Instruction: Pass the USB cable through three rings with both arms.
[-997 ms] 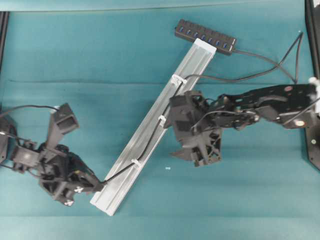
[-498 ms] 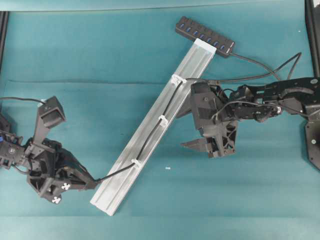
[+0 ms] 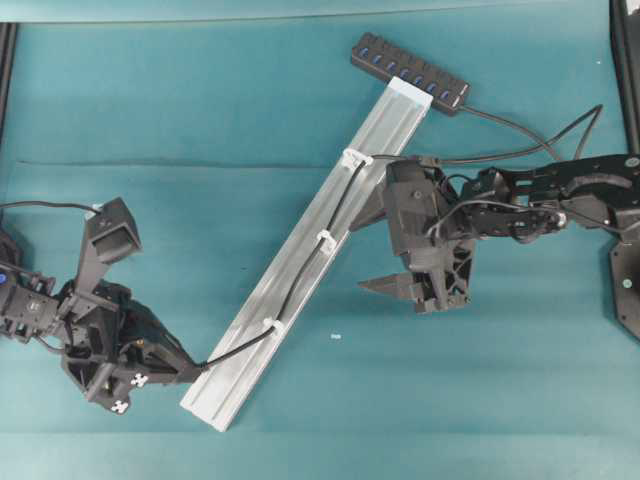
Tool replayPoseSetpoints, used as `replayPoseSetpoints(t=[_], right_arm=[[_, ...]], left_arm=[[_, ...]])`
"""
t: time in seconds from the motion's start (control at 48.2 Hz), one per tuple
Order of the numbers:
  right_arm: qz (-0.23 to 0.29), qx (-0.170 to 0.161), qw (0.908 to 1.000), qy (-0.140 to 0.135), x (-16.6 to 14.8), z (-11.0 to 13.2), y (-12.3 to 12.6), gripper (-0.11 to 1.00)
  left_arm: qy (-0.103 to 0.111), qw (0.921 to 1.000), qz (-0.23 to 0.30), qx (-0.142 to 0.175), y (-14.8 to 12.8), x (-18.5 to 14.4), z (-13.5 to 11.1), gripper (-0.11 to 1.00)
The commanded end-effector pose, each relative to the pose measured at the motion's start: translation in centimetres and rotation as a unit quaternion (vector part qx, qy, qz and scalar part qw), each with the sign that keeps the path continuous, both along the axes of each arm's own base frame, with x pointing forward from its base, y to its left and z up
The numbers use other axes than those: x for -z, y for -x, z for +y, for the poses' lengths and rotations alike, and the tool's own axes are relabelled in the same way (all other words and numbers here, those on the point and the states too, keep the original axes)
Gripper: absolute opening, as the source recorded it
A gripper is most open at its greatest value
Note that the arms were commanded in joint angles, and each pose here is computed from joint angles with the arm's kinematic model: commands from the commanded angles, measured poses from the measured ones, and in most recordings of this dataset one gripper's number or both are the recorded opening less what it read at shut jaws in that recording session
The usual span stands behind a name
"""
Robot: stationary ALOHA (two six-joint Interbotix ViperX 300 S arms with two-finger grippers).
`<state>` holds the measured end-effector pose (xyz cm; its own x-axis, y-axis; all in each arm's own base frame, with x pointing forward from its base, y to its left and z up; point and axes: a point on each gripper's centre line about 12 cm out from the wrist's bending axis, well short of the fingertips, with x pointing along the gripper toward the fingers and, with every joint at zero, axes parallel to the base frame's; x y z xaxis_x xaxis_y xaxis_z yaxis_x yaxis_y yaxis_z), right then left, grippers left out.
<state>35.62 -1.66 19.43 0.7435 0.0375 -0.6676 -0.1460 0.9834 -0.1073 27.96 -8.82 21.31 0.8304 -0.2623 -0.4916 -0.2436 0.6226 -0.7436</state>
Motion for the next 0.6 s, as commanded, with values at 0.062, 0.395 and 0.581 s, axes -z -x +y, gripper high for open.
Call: replayPoseSetpoints(t=[0.062,0.395,0.581], right_arm=[[-0.011,0.007,0.9999,-0.005,-0.69,-0.07,0.05,0.88],[-0.013,0.018,0.9996,-0.015,-0.70,-0.11,0.56,0.88],[-0.012,0.036,0.9987,-0.035,-0.75,-0.11,0.57,0.88]], left_arm=[[-0.001,0.9999,-0.016,0.004,-0.90,-1.04,-0.33,0.11],[-0.021,0.9997,-0.008,0.007,-1.34,-0.22,-0.08,0.11],[-0.023,0.9997,-0.009,0.004,-1.41,-0.27,0.19,0.50]])
